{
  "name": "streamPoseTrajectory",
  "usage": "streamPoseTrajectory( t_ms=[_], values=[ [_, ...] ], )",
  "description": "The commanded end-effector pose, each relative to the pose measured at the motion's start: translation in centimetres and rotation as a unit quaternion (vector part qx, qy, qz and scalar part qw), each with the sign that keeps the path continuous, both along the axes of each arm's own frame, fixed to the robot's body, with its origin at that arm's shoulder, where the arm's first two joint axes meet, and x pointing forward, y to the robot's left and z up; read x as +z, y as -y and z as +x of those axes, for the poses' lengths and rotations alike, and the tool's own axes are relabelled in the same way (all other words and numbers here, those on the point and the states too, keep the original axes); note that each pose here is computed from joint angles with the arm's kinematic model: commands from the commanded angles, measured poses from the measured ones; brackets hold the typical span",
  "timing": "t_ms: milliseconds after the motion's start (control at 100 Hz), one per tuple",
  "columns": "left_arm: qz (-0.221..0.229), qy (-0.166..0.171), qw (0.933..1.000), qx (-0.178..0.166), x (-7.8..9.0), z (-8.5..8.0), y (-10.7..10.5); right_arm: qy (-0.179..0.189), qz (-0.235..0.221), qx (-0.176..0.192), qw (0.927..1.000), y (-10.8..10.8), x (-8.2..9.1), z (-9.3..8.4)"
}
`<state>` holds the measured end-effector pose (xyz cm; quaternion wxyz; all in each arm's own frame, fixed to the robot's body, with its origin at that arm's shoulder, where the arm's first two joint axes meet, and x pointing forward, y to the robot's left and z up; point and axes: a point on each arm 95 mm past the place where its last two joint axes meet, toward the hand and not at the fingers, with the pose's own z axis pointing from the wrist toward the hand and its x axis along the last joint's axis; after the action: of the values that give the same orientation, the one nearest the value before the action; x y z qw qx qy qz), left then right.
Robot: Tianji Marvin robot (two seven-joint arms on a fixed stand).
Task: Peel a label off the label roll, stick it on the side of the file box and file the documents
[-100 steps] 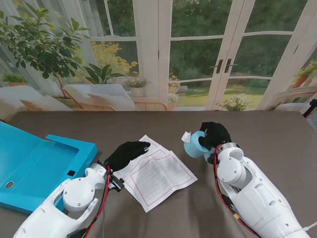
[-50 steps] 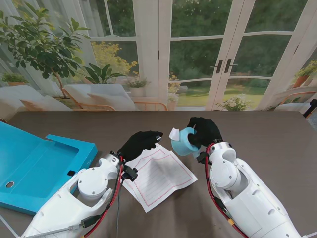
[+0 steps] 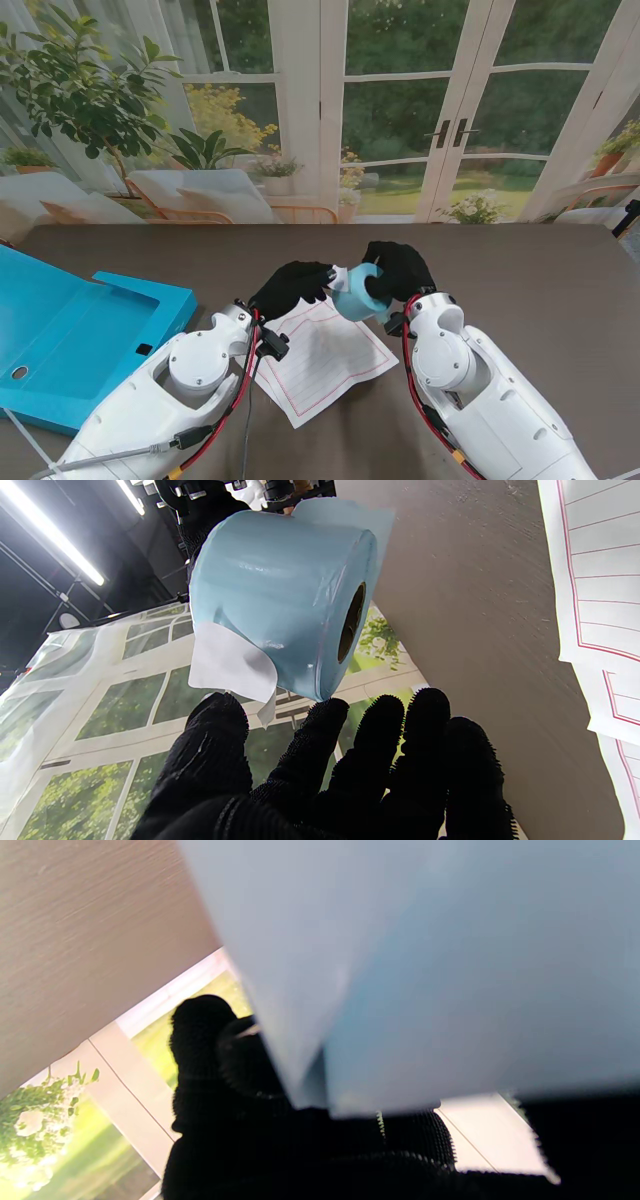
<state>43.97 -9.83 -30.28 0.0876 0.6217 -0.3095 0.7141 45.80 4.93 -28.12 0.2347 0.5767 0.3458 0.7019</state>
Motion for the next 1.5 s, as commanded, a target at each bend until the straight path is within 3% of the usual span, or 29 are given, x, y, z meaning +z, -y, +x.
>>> streamPoseTrajectory(
  t_ms=[0, 210, 540, 810, 1010, 1490],
  values=[
    [-0.003, -0.001, 0.9999, -0.011, 0.1, 0.0, 0.5, 0.001, 0.008, 0.009, 0.9999, -0.7, 0.3, -0.1],
    [-0.004, -0.002, 0.9999, -0.013, -0.1, 0.0, 0.8, -0.004, 0.008, 0.011, 0.9999, -0.8, 0.0, 0.1],
    [0.026, 0.03, 0.9992, -0.007, -0.6, 0.2, 1.3, -0.01, 0.007, 0.013, 0.9998, -1.0, -0.6, 0.3],
    [0.029, 0.041, 0.9987, 0.005, -1.0, 0.2, 1.5, -0.016, 0.005, 0.014, 0.9998, -1.0, -1.0, 0.4],
    [0.035, 0.067, 0.9969, 0.021, -1.2, 0.3, 1.5, -0.019, 0.003, 0.011, 0.9998, -0.8, -1.2, 0.4],
    [0.031, 0.066, 0.9971, 0.019, -1.7, 0.0, 1.8, -0.026, -0.01, 0.009, 0.9996, -0.5, -1.8, 0.6]
  ],
)
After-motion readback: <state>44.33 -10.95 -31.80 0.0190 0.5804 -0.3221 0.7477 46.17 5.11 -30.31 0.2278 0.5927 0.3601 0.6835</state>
